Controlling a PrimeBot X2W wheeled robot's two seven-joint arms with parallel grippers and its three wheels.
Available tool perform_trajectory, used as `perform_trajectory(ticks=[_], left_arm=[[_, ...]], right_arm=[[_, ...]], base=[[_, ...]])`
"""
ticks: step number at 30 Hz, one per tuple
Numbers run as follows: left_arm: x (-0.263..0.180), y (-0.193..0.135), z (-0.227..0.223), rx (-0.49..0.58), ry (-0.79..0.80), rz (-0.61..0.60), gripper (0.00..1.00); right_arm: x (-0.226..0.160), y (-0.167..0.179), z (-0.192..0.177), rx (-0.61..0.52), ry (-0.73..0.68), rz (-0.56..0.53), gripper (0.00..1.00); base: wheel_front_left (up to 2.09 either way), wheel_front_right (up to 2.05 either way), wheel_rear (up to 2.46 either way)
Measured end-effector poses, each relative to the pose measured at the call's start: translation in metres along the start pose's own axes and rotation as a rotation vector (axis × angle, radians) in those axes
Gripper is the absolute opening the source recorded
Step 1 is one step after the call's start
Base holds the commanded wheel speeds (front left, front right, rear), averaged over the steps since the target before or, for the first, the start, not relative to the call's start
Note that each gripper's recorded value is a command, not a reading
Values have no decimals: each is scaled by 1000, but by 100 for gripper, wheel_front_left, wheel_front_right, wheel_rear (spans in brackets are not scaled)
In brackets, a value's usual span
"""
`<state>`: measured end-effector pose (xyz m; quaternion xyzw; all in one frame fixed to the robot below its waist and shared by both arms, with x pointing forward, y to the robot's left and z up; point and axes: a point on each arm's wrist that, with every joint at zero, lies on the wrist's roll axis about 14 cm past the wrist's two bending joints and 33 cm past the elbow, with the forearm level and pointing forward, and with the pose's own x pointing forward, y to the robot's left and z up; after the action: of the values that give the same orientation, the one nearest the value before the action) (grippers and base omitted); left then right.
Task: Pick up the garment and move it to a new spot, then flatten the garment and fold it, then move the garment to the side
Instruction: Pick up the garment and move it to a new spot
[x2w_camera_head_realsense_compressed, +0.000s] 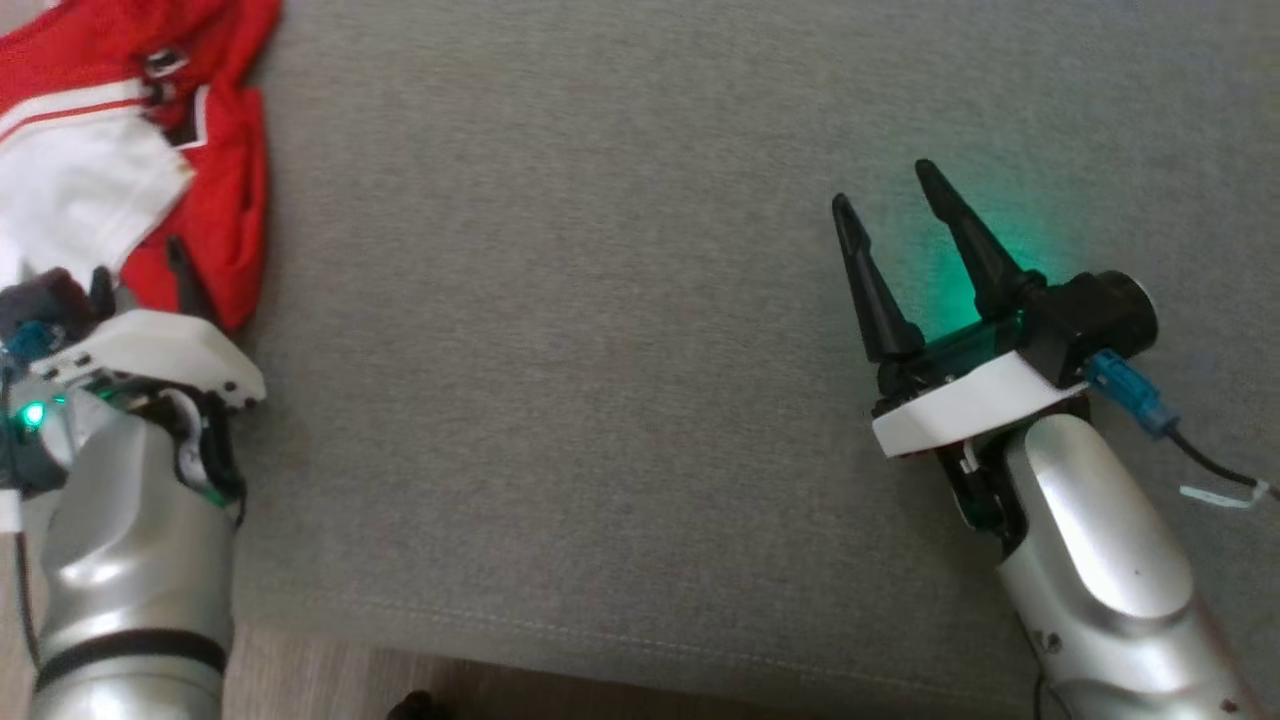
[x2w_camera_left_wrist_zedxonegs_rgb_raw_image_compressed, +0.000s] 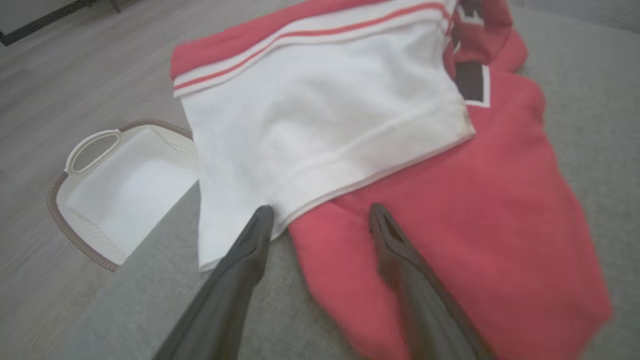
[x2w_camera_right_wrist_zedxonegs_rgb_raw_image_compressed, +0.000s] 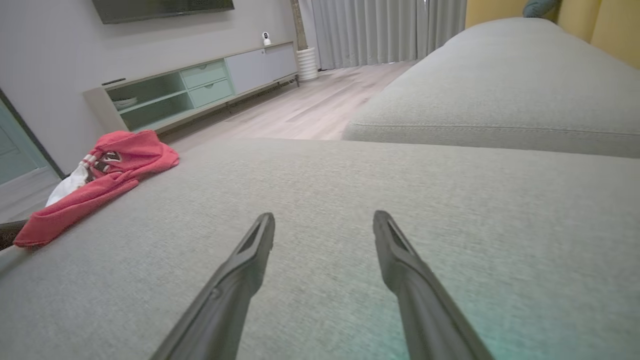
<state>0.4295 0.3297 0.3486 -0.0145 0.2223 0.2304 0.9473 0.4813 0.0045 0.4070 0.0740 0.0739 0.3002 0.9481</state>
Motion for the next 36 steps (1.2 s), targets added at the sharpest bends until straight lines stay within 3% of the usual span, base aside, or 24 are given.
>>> perform_trajectory(ticks=[5, 6, 7, 8, 14, 22, 29, 36], left_arm=[[22, -6, -4, 29, 36, -5, 100], [26, -7, -4, 28, 41, -5, 78], [29, -9, -5, 26, 48, -6, 18], [31, -11, -5, 26, 51, -12, 0], [32, -17, 16, 30, -1, -49, 0], [19, -67, 116, 55, -298, -221, 0], [-24, -171, 159, 54, -448, -488, 0], [-81, -268, 149, 47, -467, -767, 0]], right_arm=[[-9, -21, -11, 0, 28, -52, 100], [-11, -24, -13, 1, 33, -60, 100], [-12, -26, -14, 2, 36, -66, 100], [-12, -28, -15, 2, 37, -71, 100], [-14, -35, -6, -6, 22, -92, 100], [-27, -36, 18, 4, -23, -141, 100], [-60, -51, 35, 9, -49, -238, 100], [-110, -78, 49, -3, -75, -376, 100]], base=[[0, 0, 0], [0, 0, 0], [0, 0, 0], [0, 0, 0], [0, 0, 0], [0, 0, 0], [0, 0, 0], [0, 0, 0]])
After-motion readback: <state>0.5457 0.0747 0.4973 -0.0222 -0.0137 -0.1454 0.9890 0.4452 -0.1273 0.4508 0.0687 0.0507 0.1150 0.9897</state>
